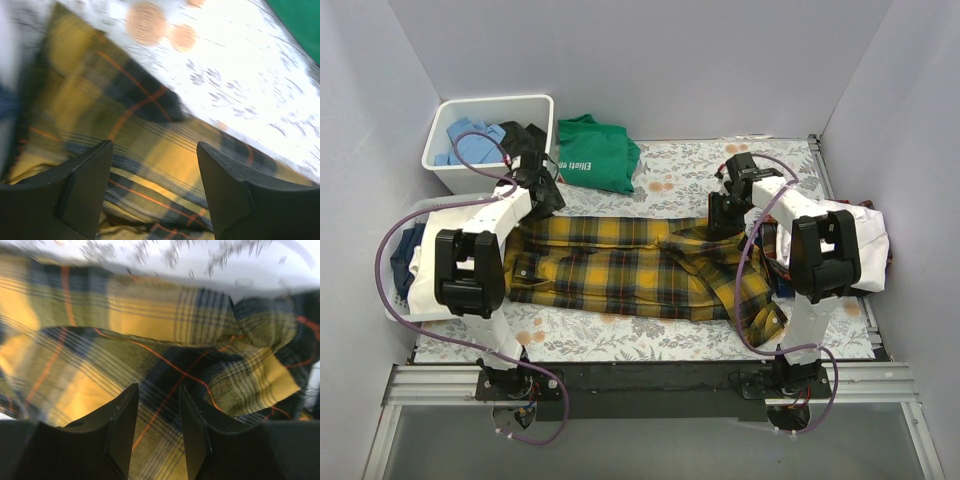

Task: Fold and stack the long sleeve shirts
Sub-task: Fold the shirt

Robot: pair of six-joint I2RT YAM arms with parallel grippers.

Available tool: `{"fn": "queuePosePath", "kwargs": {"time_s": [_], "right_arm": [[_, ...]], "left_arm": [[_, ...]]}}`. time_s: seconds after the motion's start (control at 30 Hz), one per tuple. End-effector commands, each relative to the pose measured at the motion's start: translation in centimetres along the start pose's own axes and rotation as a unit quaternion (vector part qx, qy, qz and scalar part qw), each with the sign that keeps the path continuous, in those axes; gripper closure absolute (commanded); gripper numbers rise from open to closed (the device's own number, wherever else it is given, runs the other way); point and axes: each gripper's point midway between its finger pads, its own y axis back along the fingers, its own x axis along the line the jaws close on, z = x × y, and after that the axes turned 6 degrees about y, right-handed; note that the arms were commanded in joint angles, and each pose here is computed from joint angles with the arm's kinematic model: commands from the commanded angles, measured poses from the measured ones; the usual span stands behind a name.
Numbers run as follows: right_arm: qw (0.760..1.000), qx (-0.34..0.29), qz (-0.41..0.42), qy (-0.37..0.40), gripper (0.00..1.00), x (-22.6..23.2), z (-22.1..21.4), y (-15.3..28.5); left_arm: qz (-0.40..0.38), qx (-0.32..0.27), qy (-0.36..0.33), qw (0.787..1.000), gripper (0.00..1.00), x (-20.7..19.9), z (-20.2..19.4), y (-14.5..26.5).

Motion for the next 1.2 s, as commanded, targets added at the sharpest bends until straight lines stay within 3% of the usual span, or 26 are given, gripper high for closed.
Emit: {"fn": "queuePosePath", "kwargs": {"time_s": [0.0, 0.23, 0.37, 0.5, 0.63, 0.77, 0.93, 1.03, 1.17], "right_arm": [[0.999, 0.043, -0.015, 0.000, 0.54, -1.0, -2.7, -1.6], [0.995, 0.051, -0.070, -0.038, 0.55, -4.9, 0.2, -5.3], [0.997, 0.008, -0.069, -0.029, 0.55, -5.4, 4.7, -4.9], [0.999, -0.031, -0.039, -0.010, 0.55, -3.5, 7.6, -2.6], [0.996, -0.082, -0.044, 0.005, 0.53, -2.2, 8.5, 2.8], [0.986, -0.140, -0.085, -0.019, 0.51, -3.0, 8.1, 8.8], [0.968, -0.213, -0.103, -0.088, 0.50, -5.7, 6.4, 16.6], [0.958, -0.241, -0.115, -0.103, 0.50, -6.6, 4.9, 20.0], [0.950, -0.265, -0.118, -0.113, 0.50, -5.7, 3.4, 22.9]], "left_arm": [[-0.104, -0.008, -0.026, 0.994, 0.33, -4.9, 0.8, 3.6], [-0.195, 0.009, -0.106, 0.975, 0.30, -11.2, -4.2, 8.0], [-0.265, 0.008, -0.123, 0.956, 0.29, -14.3, -5.7, 11.8], [-0.332, 0.018, -0.150, 0.931, 0.29, -17.0, -7.8, 15.4], [-0.381, 0.025, -0.191, 0.904, 0.29, -19.2, -9.9, 18.3], [-0.438, 0.042, -0.235, 0.867, 0.28, -21.8, -13.8, 21.6], [-0.505, 0.086, -0.306, 0.803, 0.27, -24.2, -22.2, 25.9], [-0.541, 0.113, -0.344, 0.760, 0.27, -25.3, -26.6, 27.8], [-0.564, 0.150, -0.377, 0.719, 0.25, -26.2, -31.2, 28.9]]}}
